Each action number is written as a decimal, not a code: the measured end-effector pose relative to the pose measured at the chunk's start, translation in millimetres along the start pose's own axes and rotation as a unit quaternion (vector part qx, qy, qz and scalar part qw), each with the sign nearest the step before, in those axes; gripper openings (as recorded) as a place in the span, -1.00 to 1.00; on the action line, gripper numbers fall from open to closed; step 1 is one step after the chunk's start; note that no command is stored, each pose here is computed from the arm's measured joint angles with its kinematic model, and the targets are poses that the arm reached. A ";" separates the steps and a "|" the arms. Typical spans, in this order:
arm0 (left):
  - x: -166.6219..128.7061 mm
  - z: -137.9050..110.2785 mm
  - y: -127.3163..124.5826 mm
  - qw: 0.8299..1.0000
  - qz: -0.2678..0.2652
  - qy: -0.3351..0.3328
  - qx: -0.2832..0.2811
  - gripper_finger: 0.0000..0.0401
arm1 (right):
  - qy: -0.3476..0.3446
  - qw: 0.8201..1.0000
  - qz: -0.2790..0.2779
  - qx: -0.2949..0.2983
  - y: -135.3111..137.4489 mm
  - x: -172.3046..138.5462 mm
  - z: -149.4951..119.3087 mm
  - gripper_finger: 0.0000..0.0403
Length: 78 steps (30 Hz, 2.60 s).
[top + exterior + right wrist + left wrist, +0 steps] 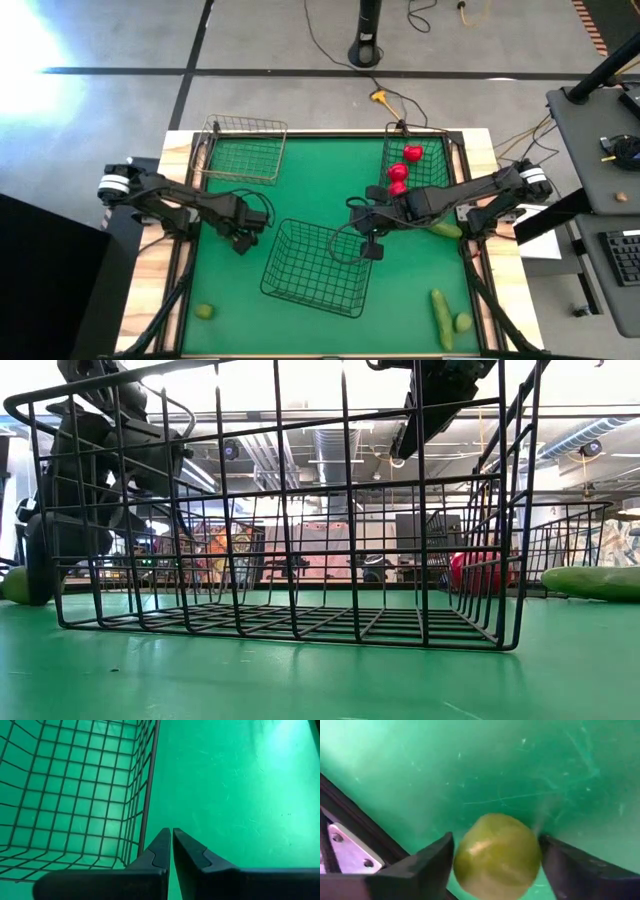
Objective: Sort produce into baskets
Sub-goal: Put the top lime into the bottom black wire basket
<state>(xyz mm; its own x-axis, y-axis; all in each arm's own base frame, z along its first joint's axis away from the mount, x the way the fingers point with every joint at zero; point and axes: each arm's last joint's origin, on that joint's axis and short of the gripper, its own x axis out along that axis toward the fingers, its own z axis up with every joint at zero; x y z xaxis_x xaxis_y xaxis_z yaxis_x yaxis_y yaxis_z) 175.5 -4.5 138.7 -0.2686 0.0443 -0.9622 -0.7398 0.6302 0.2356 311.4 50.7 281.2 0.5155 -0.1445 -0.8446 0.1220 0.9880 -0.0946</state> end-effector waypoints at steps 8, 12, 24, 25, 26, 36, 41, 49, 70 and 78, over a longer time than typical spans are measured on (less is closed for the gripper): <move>-25.5 -15.7 -8.5 0.999 0.000 -0.028 0.037 -0.23 | 0.001 1.000 0.000 0.005 0.0 0.1 -0.2 -0.94; -62.0 -29.0 -13.5 0.998 -0.027 -0.053 0.037 -0.23 | 0.004 1.000 0.000 0.005 0.6 2.6 -0.2 -0.94; -189.2 -57.3 -53.1 0.890 -0.236 -0.372 0.117 -0.17 | 0.008 1.000 0.000 0.016 1.8 3.9 -0.7 -0.94; -190.9 -56.2 -61.0 0.880 -0.248 -0.384 0.130 -0.17 | 0.009 1.000 0.001 0.015 1.8 3.9 -0.9 -0.94; -191.9 -53.9 -68.7 0.871 -0.257 -0.395 0.140 -0.17 | 0.009 1.000 0.001 0.015 1.8 3.9 -0.9 -0.94; -148.9 -9.3 -136.1 0.894 -0.183 -0.332 0.239 -0.17 | 0.118 0.990 -0.034 0.072 1.4 -11.8 -20.3 -0.94; -139.1 7.4 -168.7 0.894 -0.190 -0.284 0.291 -0.17 | 0.152 0.983 -0.048 0.089 3.0 -17.1 -27.1 -0.94; -124.7 20.9 -200.4 0.909 -0.176 -0.249 0.285 -0.17 | 0.176 0.976 -0.053 0.118 32.3 -28.3 -44.1 -0.94; -88.2 33.4 -202.3 0.943 -0.221 -0.222 0.113 -0.01 | 0.318 0.931 0.016 0.180 179.5 -48.9 -150.3 -0.94; -98.1 34.7 -202.8 0.944 -0.223 -0.230 0.076 0.32 | 0.452 0.881 0.028 0.139 208.6 -27.8 -174.2 -0.94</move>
<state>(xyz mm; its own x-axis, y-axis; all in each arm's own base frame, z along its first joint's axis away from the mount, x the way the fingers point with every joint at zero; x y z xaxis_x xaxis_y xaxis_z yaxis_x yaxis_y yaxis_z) 373.3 -109.7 180.5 0.3712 0.0577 -0.9268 -0.6092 0.7684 -0.1961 174.8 270.2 193.2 -0.3436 0.1298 -0.9301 0.3849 0.9229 -0.0134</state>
